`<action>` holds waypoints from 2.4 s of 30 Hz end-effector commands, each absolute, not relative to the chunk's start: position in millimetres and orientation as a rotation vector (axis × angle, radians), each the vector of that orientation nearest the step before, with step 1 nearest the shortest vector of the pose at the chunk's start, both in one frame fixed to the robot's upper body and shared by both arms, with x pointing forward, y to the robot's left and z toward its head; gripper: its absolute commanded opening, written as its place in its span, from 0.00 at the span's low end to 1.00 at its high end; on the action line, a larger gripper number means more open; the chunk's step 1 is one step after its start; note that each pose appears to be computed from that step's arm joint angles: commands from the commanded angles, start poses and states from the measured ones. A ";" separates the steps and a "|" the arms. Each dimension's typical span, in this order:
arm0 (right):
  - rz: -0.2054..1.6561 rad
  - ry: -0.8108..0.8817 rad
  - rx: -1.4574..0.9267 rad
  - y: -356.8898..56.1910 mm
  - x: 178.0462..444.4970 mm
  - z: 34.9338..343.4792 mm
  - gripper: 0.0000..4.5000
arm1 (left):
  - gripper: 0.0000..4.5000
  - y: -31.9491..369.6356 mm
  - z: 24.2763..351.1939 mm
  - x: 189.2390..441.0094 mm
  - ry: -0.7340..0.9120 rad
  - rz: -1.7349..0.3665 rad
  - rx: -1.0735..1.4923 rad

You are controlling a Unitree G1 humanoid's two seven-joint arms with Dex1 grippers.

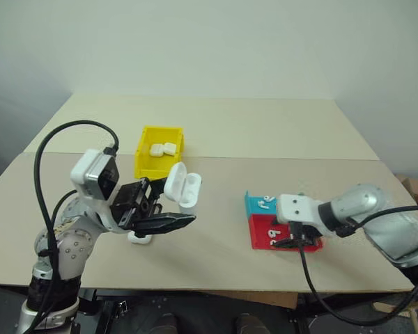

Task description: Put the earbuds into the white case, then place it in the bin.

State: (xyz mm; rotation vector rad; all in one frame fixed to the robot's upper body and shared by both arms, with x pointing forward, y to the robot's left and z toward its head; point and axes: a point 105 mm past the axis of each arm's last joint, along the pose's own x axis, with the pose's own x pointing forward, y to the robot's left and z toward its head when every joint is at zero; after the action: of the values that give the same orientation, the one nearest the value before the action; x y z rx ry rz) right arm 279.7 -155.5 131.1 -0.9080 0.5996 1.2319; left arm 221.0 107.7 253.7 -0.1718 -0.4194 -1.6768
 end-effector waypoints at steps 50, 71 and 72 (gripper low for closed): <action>1.234 -0.091 -0.342 -120.0 247.6 247.6 0.13 | 0.61 104.9 265.2 218.7 -0.450 -1.684 -0.154; 1.313 -0.453 0.288 -59.2 232.6 326.9 0.13 | 0.61 97.8 267.0 232.5 -0.457 -1.741 -0.153; 1.317 -0.450 0.280 -58.5 233.4 326.1 0.13 | 0.61 97.7 266.6 232.5 -0.456 -1.739 -0.153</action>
State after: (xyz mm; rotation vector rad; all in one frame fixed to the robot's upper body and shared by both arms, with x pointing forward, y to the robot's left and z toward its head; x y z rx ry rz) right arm 238.4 -57.6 317.3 0.2873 -0.3946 1.3061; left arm 236.7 97.7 259.9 -0.1830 -0.4143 -1.7241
